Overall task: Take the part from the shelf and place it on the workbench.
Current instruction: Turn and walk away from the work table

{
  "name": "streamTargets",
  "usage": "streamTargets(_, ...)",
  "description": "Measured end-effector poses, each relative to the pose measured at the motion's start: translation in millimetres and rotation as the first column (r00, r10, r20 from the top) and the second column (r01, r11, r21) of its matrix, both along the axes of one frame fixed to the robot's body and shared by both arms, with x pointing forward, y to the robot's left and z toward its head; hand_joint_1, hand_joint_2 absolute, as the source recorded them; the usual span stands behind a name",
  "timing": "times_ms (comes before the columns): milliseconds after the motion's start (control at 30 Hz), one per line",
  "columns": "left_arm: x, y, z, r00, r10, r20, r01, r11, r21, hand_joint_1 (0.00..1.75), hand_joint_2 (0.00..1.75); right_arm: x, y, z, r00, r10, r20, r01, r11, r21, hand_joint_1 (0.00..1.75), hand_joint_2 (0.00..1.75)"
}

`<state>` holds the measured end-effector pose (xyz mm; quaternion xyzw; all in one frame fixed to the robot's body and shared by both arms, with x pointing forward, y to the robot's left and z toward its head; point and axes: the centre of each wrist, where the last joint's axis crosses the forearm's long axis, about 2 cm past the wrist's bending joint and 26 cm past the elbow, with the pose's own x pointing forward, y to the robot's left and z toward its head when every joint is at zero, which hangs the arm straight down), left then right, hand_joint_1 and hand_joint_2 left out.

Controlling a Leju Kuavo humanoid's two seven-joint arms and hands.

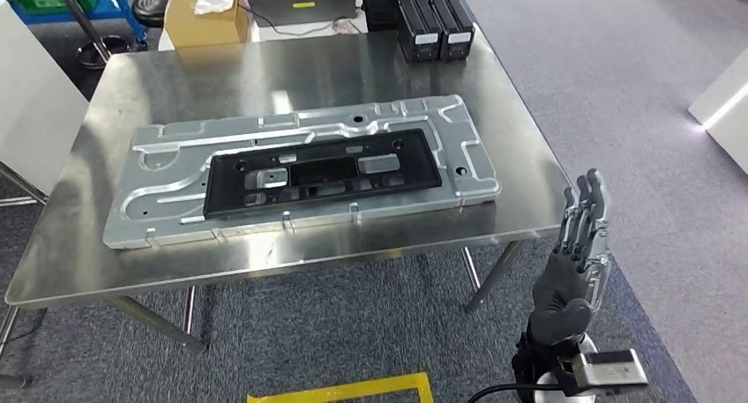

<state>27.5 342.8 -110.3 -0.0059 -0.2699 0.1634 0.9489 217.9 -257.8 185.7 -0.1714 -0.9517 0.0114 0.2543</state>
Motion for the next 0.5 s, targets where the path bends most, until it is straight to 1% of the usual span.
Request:
streamTargets(167, -0.5, -3.0, -0.3, 1.0, 0.0, -0.003, 0.0, 1.0, -0.002, 0.0, 0.0, -6.0, -13.1, -28.1, 0.991, -0.075, -0.114, 0.075, 0.997, -0.003, 0.0, 0.0)
streamTargets(300, -6.4, -4.8, -0.9, 1.0, -0.014, -0.016, 0.014, 1.0, -0.005, 0.0, 0.0, -10.4, -33.7, -67.6, 0.947, -0.195, -0.256, 0.186, 0.981, -0.057, 0.0, 0.0)
streamTargets(367, -8.9, -6.2, -1.2, 1.0, -0.021, -0.016, 0.021, 1.0, -0.008, 0.0, 0.0, -13.7, -46.2, -91.9, 0.905, -0.26, -0.338, 0.241, 0.966, -0.099, 0.0, 0.0)
streamTargets(400, -9.4, -6.8, -1.3, 1.0, -0.023, -0.012, 0.023, 1.0, -0.008, 0.0, 0.0, -16.1, -53.3, -106.3, 0.875, -0.303, -0.377, 0.268, 0.953, -0.142, 0.0, 0.0)
streamTargets(467, -9.3, -7.4, -1.3, 1.0, -0.026, -0.001, 0.026, 1.0, -0.008, 0.0, 0.0, -23.7, -68.7, -141.2, 0.793, -0.401, -0.459, 0.307, 0.913, -0.267, 0.0, 0.0)
streamTargets(500, -9.3, -7.5, -1.3, 1.0, -0.027, 0.004, 0.027, 1.0, -0.007, 0.0, 0.0, -30.7, -76.1, -160.2, 0.742, -0.447, -0.499, 0.306, 0.889, -0.341, 0.0, 0.0)
